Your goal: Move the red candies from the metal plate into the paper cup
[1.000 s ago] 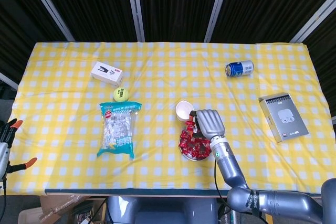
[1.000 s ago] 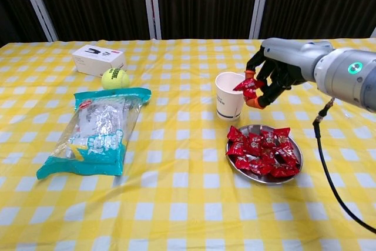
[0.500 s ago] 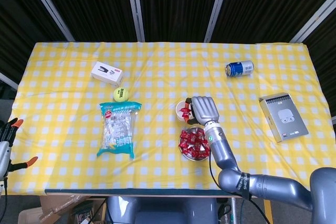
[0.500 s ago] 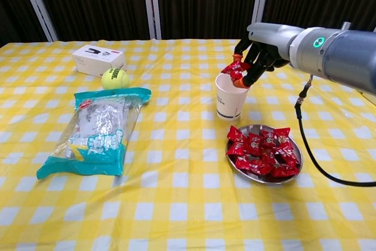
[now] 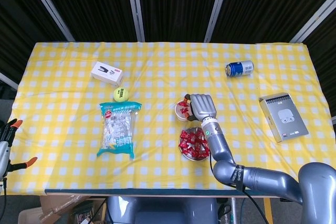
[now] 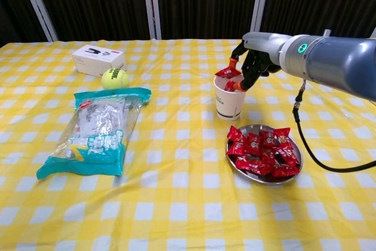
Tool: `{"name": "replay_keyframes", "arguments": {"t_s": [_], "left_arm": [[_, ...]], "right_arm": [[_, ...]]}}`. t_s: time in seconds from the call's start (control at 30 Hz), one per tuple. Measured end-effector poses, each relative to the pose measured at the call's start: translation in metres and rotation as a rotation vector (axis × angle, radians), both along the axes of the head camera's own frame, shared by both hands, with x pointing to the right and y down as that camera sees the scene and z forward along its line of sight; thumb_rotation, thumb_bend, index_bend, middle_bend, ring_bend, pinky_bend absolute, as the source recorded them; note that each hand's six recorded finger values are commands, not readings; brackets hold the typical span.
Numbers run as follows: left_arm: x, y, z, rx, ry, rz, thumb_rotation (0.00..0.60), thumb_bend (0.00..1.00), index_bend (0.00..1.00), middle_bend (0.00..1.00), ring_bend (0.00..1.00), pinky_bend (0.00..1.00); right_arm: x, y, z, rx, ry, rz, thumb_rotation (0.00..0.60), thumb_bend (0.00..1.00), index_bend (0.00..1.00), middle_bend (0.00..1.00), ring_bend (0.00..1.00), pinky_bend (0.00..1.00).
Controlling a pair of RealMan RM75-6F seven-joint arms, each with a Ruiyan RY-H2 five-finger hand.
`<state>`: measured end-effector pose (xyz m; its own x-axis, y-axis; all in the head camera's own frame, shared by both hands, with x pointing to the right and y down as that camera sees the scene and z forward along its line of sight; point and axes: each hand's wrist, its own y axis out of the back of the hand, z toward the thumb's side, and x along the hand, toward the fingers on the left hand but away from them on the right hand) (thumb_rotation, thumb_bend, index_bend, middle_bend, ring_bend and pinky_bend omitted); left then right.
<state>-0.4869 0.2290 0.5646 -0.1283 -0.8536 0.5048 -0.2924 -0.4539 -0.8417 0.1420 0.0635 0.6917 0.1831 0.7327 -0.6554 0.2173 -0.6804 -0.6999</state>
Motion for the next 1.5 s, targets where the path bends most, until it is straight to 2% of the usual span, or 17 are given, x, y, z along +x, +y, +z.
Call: {"name": "replay_keyframes", "arguments": {"t_s": [0.3,0.57,0.7,0.8,0.93,1.13,1.5], "left_arm": [[-0.001,0.001,-0.001,0.001,0.006,0.0,0.6,0.01,0.0,0.0,0.0,0.0],[-0.001,0.001,-0.002,0.009,0.01,0.004,0.6,0.01,0.0,0.0,0.0,0.0],[0.0,0.001,-0.003,0.012,0.012,0.006,0.6,0.01,0.0,0.0,0.0,0.0],[0.0,0.001,-0.004,0.017,0.013,0.009,0.6,0.01,0.0,0.0,0.0,0.0],[0.0,0.002,-0.005,0.022,0.017,0.011,0.6,0.01,0.0,0.0,0.0,0.0],[0.002,0.002,-0.006,0.029,0.021,0.022,0.6,0.01,0.0,0.0,0.0,0.0],[0.005,0.001,-0.007,0.028,0.019,0.024,0.6,0.01,0.0,0.0,0.0,0.0]], "right_arm": [[-0.002,0.003,-0.009,0.015,-0.009,-0.01,0.6,0.35,0.39,0.75,0.84,1.0],[-0.006,0.01,-0.034,0.056,-0.055,-0.028,0.6,0.35,0.37,0.75,0.84,1.0],[-0.007,0.022,-0.051,0.074,-0.069,-0.069,0.6,0.32,0.34,0.75,0.83,1.0],[-0.001,0.04,-0.056,0.059,-0.054,-0.104,0.6,0.29,0.31,0.75,0.81,1.0],[0.016,0.069,-0.053,0.006,-0.01,-0.131,0.6,0.26,0.29,0.75,0.8,1.0],[0.037,0.096,-0.043,-0.043,0.041,-0.133,0.6,0.24,0.26,0.74,0.79,1.0],[0.054,0.113,-0.017,-0.095,0.109,-0.123,0.6,0.24,0.25,0.72,0.78,1.0]]}}
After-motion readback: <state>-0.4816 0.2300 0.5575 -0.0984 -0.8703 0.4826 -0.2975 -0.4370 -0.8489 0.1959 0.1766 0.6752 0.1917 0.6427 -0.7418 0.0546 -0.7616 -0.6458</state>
